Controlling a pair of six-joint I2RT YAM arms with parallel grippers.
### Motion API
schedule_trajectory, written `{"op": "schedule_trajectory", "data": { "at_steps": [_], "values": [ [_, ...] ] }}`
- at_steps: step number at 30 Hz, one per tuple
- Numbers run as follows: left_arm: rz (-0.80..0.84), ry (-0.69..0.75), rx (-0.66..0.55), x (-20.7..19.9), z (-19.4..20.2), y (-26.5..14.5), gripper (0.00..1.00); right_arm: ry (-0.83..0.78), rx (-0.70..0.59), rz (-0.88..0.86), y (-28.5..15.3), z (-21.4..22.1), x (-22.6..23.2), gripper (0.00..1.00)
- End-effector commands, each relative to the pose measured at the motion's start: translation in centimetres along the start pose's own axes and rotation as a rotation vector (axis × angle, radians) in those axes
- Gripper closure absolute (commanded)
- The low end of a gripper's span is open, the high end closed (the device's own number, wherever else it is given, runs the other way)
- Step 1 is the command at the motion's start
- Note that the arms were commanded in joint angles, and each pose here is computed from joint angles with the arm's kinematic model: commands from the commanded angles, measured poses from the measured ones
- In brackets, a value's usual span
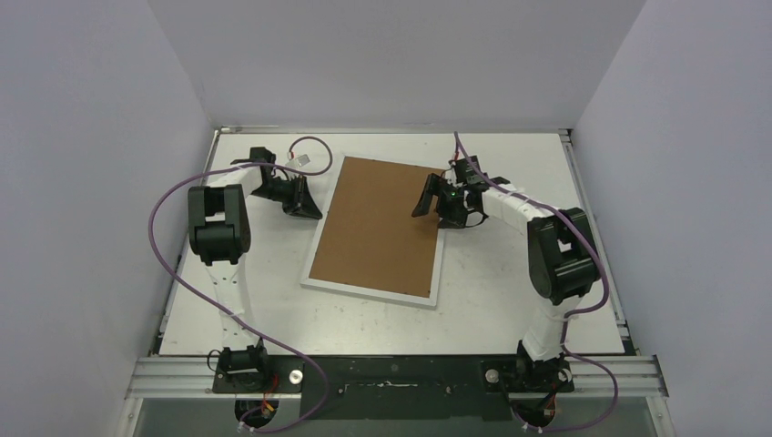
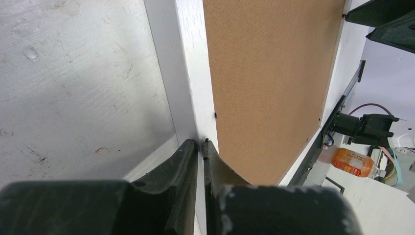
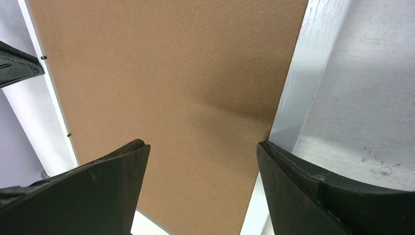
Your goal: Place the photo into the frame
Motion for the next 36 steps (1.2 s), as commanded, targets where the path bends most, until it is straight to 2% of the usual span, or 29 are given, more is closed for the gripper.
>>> {"op": "schedule_trajectory", "data": {
  "at_steps": [1, 12, 16, 22, 29, 36],
  "values": [
    [-0.037, 0.029, 0.051, 1.4, 1.5, 1.2, 0.94, -0.027, 0.114, 0.040, 3.2, 3.7, -0.6, 0.17],
    [-0.035, 0.028, 0.054, 1.4, 1.5, 1.3, 0.94, -0.029, 0.115, 0.049, 3.5, 4.1, -0.5, 0.18],
    [-0.037, 0.024, 0.055, 1.5, 1.6, 1.3, 0.94, -0.023, 0.086, -0.032, 2.3, 3.0, 1.4, 0.18],
    [-0.042, 0.017, 0.048, 1.9, 1.5, 0.8, 0.95, -0.006, 0.004, -0.171, -1.8, -0.4, 4.3, 0.16],
    [-0.037, 0.015, 0.048, 1.9, 1.7, 0.7, 0.95, 0.049, -0.006, -0.115, -3.3, -0.5, 0.5, 0.16],
    [-0.037, 0.015, 0.051, 1.9, 1.9, 0.7, 0.95, 0.077, 0.013, -0.111, -3.7, 0.8, -0.5, 0.16]
  ]
}}
Point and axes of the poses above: each gripper's point midway between its finger pads, its own y axis out along the fingers, its own x axis along the line the jaws close on, z = x × y, the point moved 1 cm from there along -y, back along the fingers, and after that the axes turned 8 degrees about y, right-handed, at the moved point
